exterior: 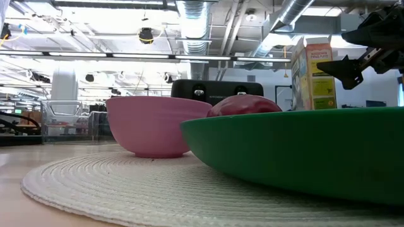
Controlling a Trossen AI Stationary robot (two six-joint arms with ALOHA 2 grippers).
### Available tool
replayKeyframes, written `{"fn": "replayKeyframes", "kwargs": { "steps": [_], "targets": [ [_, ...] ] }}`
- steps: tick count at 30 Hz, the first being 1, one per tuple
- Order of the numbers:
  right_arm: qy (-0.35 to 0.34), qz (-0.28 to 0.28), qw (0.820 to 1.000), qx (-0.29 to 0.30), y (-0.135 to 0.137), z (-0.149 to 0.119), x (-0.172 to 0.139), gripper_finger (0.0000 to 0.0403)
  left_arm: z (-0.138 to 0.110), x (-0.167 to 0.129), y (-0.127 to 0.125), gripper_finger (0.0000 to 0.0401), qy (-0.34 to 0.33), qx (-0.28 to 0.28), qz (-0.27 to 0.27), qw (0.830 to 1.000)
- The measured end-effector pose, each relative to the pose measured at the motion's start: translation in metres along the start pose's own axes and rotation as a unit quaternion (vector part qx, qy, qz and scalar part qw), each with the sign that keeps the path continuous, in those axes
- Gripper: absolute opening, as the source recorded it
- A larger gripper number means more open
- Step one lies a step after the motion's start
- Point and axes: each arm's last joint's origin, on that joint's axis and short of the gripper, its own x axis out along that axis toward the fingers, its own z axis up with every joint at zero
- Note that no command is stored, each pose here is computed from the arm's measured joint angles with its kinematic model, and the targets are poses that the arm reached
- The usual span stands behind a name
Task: Arrange a breakfast setting
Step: Put the silver spoon on the left side of the white table mat
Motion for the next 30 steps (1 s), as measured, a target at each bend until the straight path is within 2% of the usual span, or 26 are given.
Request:
{"fn": "replayKeyframes", "kwargs": {
  "steps": [7, 18, 30],
  "targets": [
    [0.0, 0.0, 1.0, 0.0, 0.0, 0.0, 0.0, 0.0398, 0.002, 0.026, -0.013, 0.0, -0.061, 0.016, 0.041, 0.997],
    [0.0, 0.0, 1.0, 0.0, 0.0, 0.0, 0.0, 0.0398, 0.001, 0.099, -0.036, 0.0, -0.046, 0.067, 0.136, 0.987],
    [0.0, 0.0, 1.0, 0.0, 0.0, 0.0, 0.0, 0.0398, 0.004, 0.173, -0.026, 0.0, -0.019, 0.13, 0.257, 0.957]
  ]
}}
